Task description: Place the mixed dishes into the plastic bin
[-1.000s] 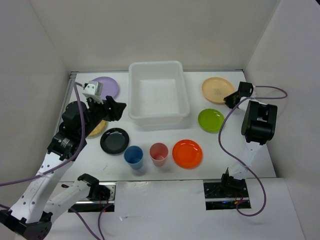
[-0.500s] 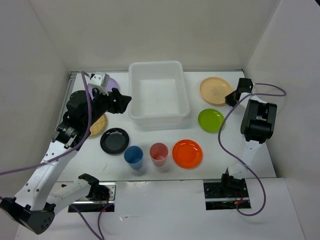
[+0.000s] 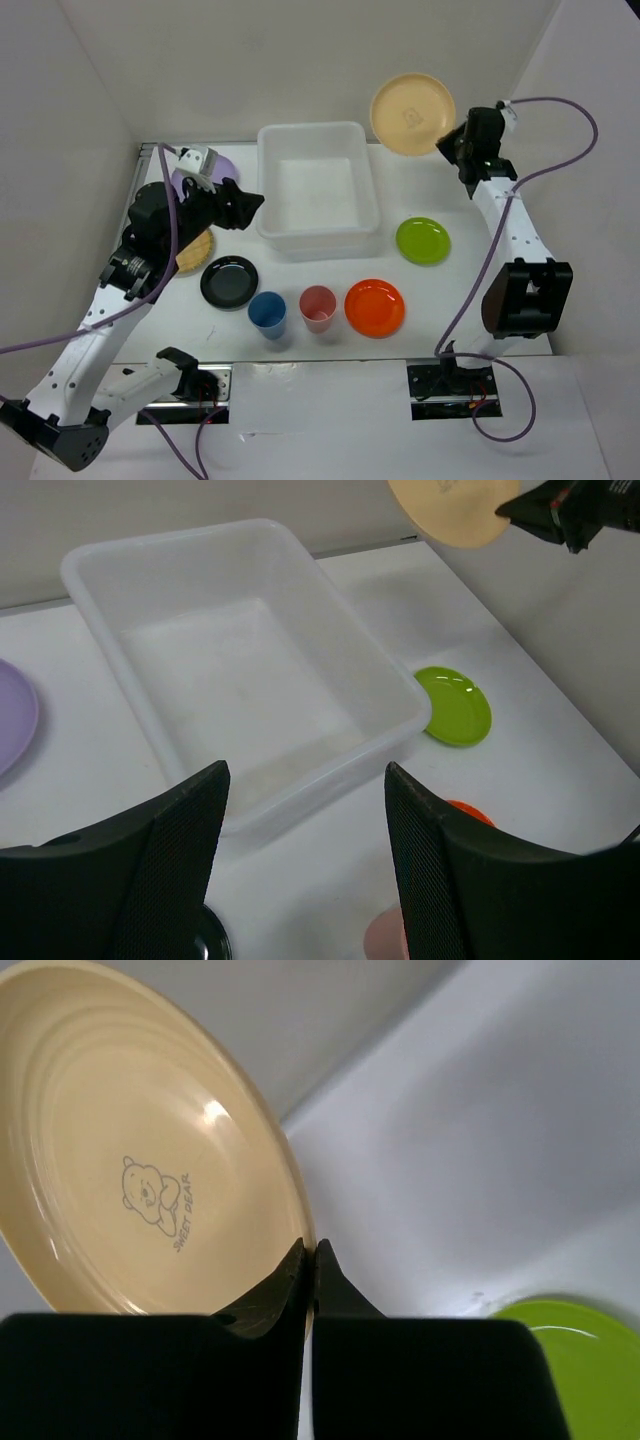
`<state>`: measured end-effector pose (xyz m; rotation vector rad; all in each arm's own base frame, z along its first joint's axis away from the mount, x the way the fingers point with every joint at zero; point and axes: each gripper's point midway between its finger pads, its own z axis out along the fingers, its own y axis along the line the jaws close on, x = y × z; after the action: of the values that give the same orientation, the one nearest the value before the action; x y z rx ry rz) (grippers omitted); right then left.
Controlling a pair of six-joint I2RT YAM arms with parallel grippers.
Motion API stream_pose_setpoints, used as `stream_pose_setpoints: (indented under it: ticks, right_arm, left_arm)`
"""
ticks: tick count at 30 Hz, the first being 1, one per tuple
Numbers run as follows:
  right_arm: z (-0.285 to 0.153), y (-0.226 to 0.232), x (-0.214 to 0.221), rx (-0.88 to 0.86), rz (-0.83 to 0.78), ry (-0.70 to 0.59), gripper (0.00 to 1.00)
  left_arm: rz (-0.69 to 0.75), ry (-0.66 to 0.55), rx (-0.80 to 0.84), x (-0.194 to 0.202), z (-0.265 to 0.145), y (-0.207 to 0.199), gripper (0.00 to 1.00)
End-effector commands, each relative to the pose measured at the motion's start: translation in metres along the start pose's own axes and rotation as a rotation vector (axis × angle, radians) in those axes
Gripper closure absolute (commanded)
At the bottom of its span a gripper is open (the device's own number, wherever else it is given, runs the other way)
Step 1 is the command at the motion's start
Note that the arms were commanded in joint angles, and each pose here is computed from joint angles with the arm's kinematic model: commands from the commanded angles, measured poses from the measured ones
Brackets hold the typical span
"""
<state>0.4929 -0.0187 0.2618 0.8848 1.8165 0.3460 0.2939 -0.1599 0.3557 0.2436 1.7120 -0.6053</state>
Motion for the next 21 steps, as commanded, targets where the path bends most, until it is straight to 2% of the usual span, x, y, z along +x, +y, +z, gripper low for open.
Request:
stream_pose_setpoints:
  ticks: [1, 5, 11, 17, 21]
  right_arm:
    - [-0.033, 0.086, 0.002, -0.208, -0.051, 0.006, 1.0]
    - [-0.041, 0.148, 0.07, -0.308, -0.129, 0.107, 1.0]
    - [-0.018, 0.181, 0.151, -0.328, -0.209, 0.221, 1.0]
    - [0.016, 0.187, 0.196, -0.279, -0.274, 0.272, 1.0]
    - [0.049, 0.169, 0.233, -0.181, -0.332, 0.294, 1.0]
  left_arm:
    - [0.015, -0.08, 0.011, -0.025, -0.014, -0.006, 0.29]
    - [-0.005, -0.081, 0.021, -0.03, -0.018, -0.011, 0.29]
    - [-0.027, -0.149, 0.045, -0.051, -0.041, -0.022, 0.28]
    - [-0.035, -0.114, 0.013, -0.042, -0.044, -0.016, 0.28]
    - [-0.037, -0.106, 0.011, -0.038, -0.042, -0.015, 0.26]
